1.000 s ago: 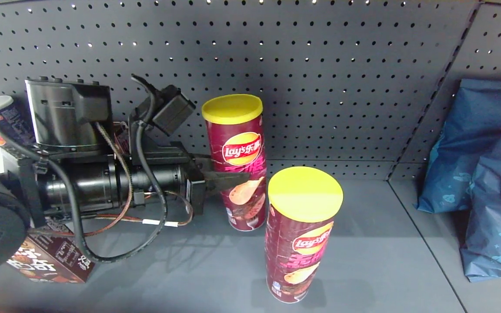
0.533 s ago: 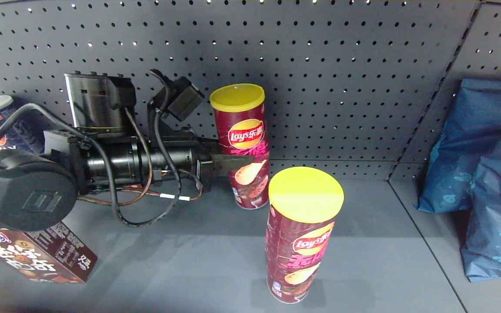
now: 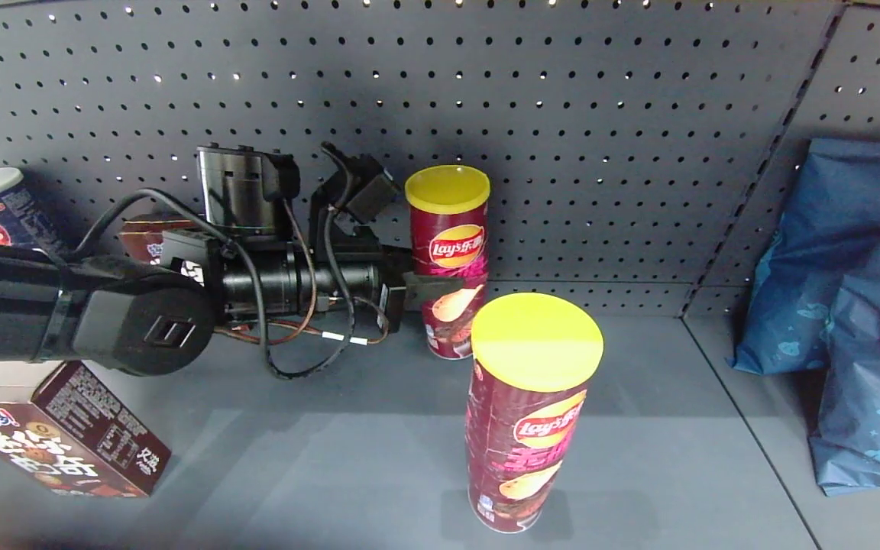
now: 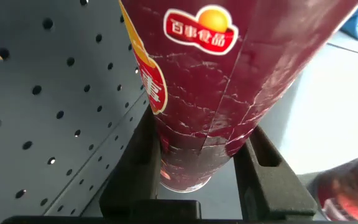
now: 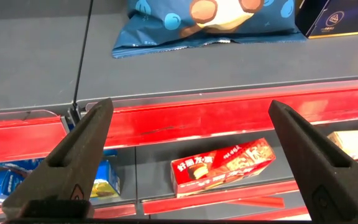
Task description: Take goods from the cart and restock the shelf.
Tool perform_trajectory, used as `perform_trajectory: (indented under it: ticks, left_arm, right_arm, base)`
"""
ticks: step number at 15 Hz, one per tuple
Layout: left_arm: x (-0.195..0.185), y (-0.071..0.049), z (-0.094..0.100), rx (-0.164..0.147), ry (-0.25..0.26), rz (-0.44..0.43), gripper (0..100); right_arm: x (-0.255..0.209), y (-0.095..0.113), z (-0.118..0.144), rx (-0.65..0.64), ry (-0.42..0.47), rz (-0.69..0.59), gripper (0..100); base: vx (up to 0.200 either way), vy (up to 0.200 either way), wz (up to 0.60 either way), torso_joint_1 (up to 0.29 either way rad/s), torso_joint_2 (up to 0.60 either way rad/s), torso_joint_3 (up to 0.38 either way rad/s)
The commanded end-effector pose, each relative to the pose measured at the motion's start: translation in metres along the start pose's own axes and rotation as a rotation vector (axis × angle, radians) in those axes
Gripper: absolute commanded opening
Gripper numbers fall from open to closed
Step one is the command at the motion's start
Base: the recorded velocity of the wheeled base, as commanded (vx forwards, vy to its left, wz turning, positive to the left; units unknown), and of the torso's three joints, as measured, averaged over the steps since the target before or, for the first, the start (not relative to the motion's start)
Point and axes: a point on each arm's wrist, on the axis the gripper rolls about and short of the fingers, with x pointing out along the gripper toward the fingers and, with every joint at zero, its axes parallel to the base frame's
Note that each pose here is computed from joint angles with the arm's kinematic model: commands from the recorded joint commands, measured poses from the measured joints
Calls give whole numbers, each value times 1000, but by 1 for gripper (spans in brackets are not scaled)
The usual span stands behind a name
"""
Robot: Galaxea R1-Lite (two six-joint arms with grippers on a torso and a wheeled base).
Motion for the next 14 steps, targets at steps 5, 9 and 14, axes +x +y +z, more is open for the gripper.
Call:
perform_trajectory:
  ticks: [5,9,14]
  left_arm:
    - [20,3,-2,5,-3,-18,0]
    - [26,0,-5,2,3,-30,0]
    - [29,1,-9,-4,19,-15,0]
  right_arm:
    - [0,0,0,0,2,0,100]
    - [0,0,0,0,2,0,100]
    - [0,0,0,0,2,0,100]
  base:
    - [0,0,0,0,0,0]
    - [0,0,0,0,0,0]
    - [0,0,0,0,0,0]
